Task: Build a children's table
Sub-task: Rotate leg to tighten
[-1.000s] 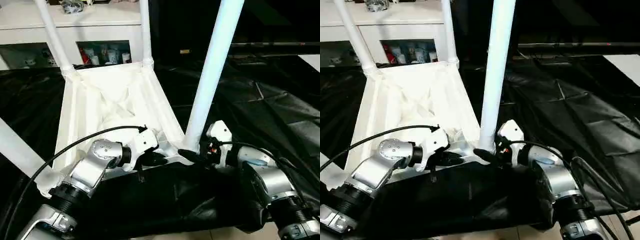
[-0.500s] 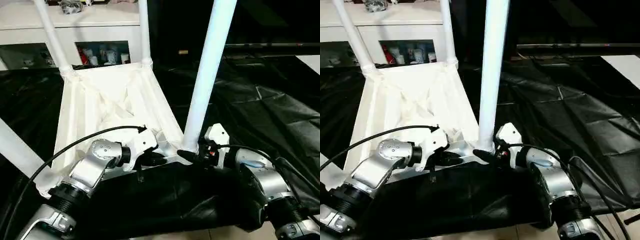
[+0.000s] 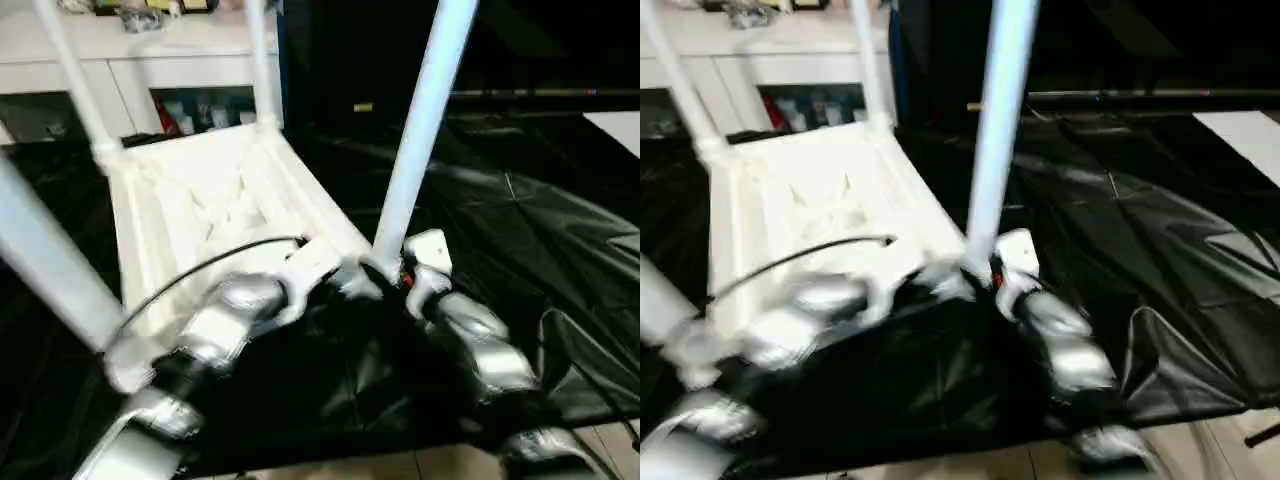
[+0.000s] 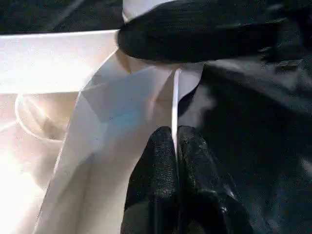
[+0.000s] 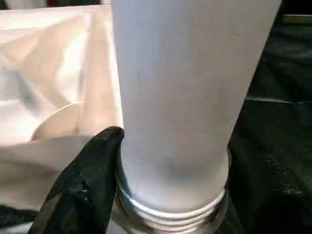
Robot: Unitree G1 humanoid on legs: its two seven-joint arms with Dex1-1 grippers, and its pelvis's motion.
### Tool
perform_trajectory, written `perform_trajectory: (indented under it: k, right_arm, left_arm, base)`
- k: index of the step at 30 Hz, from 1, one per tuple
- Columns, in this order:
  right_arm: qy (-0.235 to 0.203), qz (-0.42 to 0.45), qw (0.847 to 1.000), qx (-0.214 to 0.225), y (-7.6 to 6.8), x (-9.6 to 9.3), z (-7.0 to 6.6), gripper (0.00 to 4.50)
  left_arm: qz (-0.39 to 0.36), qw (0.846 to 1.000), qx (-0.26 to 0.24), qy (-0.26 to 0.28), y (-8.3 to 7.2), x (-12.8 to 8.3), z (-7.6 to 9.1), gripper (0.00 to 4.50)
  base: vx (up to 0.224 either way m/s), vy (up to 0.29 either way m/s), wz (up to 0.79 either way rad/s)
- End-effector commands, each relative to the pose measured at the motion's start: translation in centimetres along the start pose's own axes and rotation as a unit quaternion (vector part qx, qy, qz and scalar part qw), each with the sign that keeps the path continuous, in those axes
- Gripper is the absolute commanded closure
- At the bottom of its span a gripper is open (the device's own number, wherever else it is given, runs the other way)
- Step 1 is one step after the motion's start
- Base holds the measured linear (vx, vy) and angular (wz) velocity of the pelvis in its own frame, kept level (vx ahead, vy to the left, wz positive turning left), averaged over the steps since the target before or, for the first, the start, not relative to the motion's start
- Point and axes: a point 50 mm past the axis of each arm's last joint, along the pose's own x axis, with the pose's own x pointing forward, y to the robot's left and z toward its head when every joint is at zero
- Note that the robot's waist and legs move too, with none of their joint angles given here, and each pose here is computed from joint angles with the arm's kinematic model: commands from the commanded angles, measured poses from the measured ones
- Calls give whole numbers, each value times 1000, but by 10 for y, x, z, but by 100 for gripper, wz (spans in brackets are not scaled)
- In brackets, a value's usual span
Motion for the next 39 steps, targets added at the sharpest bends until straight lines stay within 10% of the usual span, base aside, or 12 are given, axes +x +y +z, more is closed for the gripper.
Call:
perform_trajectory:
  k: [1,10,21,39]
  right_arm:
    - [37,30,999,18,20,0,-18,174]
    - [-22,156,987,1,27,-5,-2,78]
    - [14,304,950,-68,-21,-42,5,78]
    - [14,355,933,-63,-15,-42,7,156]
  left_arm:
    - [36,999,-9,-6,3,3,-2,450]
    - [-7,1000,23,-19,7,-9,-8,450]
    - [-137,988,65,-33,15,-53,-30,450]
    - [-179,981,67,-40,7,-64,-34,450]
  base:
    - [0,0,0]
    - [0,0,0]
    - [0,0,0]
    - [0,0,0]
